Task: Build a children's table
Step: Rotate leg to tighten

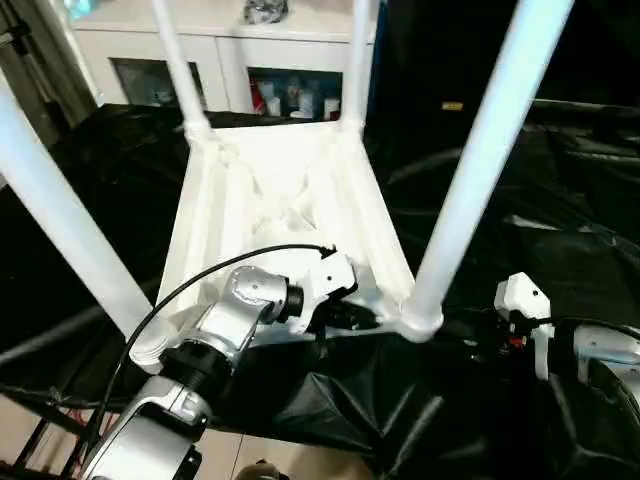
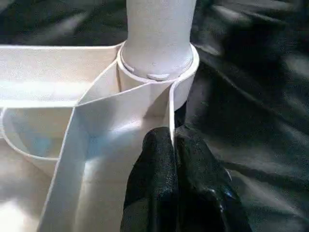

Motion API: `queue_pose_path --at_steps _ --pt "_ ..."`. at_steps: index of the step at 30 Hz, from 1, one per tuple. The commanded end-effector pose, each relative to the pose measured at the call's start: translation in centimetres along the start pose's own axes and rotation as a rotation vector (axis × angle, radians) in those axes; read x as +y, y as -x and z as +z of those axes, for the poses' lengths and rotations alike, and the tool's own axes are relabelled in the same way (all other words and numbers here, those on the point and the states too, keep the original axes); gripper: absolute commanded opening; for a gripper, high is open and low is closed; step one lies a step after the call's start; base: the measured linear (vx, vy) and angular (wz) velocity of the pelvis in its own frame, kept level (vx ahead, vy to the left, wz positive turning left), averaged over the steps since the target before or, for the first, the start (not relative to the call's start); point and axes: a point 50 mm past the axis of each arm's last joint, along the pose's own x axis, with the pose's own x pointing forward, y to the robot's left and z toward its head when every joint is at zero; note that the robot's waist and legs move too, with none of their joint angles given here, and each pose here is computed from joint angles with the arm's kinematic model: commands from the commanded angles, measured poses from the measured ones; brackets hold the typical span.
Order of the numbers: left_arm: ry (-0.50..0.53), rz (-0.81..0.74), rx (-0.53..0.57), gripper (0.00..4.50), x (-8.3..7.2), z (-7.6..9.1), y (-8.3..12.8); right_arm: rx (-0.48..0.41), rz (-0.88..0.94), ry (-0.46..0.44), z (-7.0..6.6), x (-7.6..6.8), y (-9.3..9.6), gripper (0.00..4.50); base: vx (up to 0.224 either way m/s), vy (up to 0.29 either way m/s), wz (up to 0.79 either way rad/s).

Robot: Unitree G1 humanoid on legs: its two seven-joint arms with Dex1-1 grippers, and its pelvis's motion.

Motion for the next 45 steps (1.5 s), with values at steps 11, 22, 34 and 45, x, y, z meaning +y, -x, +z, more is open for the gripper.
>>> queue_pose_path --at_steps 11,22,34,45 --pt "0.058 0.181 -0.229 1.07 0.1 2.6 2.8 -0.061 -0.014 -0.013 1.0 0.8 -1.6 3.28 0.0 0.0 0.0" --pt "0.205 0.291 -0.289 1.87 -4.0 0.5 6.8 -0.122 -0.231 -0.029 1.9 -2.3 -6.0 3.28 0.0 0.0 0.0" --pt "0.314 0.243 -0.174 2.76 -7.4 -2.2 11.0 -0.136 -0.666 -0.091 4.5 -7.3 -10.2 3.28 0.0 0.0 0.0" --pt "0.46 0.126 -0.021 3.82 -6.1 -7.4 15.1 -0.201 -0.789 -0.193 4.1 -8.9 -9.6 3.28 0.0 0.0 0.0"
